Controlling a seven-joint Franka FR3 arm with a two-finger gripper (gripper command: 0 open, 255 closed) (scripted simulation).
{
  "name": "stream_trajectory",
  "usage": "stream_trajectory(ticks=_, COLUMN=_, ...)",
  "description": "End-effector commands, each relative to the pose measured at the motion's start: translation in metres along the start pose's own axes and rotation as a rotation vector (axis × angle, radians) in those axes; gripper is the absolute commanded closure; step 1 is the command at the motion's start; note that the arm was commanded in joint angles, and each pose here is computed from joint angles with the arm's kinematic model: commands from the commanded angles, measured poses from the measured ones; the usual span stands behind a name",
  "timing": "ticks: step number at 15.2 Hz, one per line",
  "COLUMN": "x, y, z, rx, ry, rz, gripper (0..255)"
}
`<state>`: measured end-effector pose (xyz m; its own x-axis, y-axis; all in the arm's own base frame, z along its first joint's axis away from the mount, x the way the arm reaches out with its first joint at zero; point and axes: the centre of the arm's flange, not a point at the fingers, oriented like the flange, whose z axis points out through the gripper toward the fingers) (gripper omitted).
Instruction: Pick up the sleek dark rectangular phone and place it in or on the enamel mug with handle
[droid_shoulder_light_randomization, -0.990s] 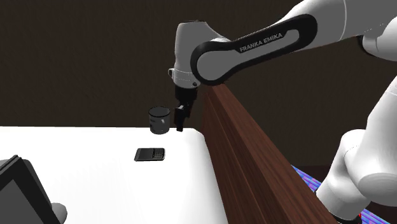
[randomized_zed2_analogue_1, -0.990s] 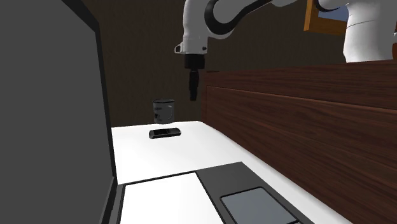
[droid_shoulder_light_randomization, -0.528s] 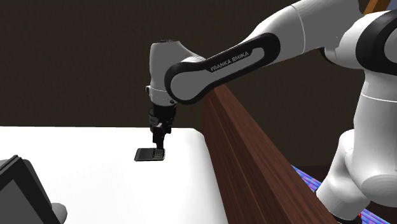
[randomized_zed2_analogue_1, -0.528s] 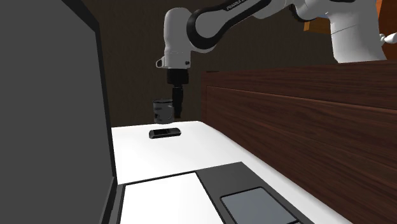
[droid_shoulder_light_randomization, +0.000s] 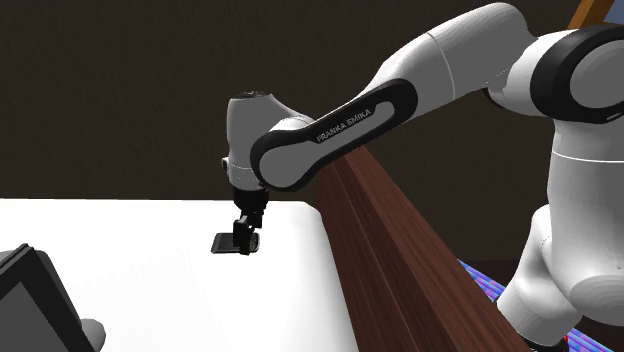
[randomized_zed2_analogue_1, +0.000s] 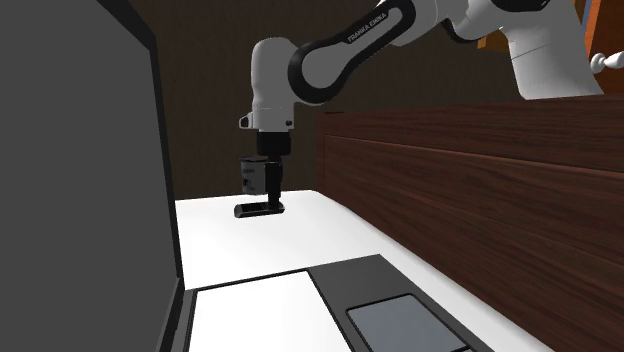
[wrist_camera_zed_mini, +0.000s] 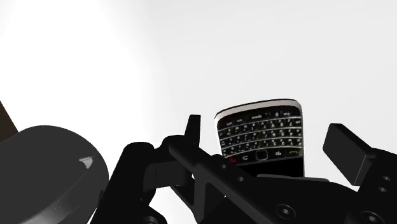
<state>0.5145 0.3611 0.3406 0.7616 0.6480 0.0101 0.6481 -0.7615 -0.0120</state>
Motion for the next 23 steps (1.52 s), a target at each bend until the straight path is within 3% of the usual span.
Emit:
stream_trajectory(ticks=1, x=0.001, y=0.000, z=0.009, rx=0.000, ry=0.000, rz=0.000, gripper=0)
stream_trajectory(ticks=9, x=0.001, y=0.000, z=0.009, rx=0.000, ry=0.000, rz=0.000, gripper=0)
stream_trajectory(ticks=10, x=0.001, y=0.000, z=0.009, rx=0.000, ry=0.000, rz=0.000, gripper=255)
stream_trajectory(ticks=19, x=0.001, y=0.000, z=0.009, rx=0.000, ry=0.000, rz=0.000, gripper=255)
stream_trajectory(ticks=23, x=0.001, y=0.000, z=-0.013, rx=0.000, ry=0.000, rz=0.000, gripper=255)
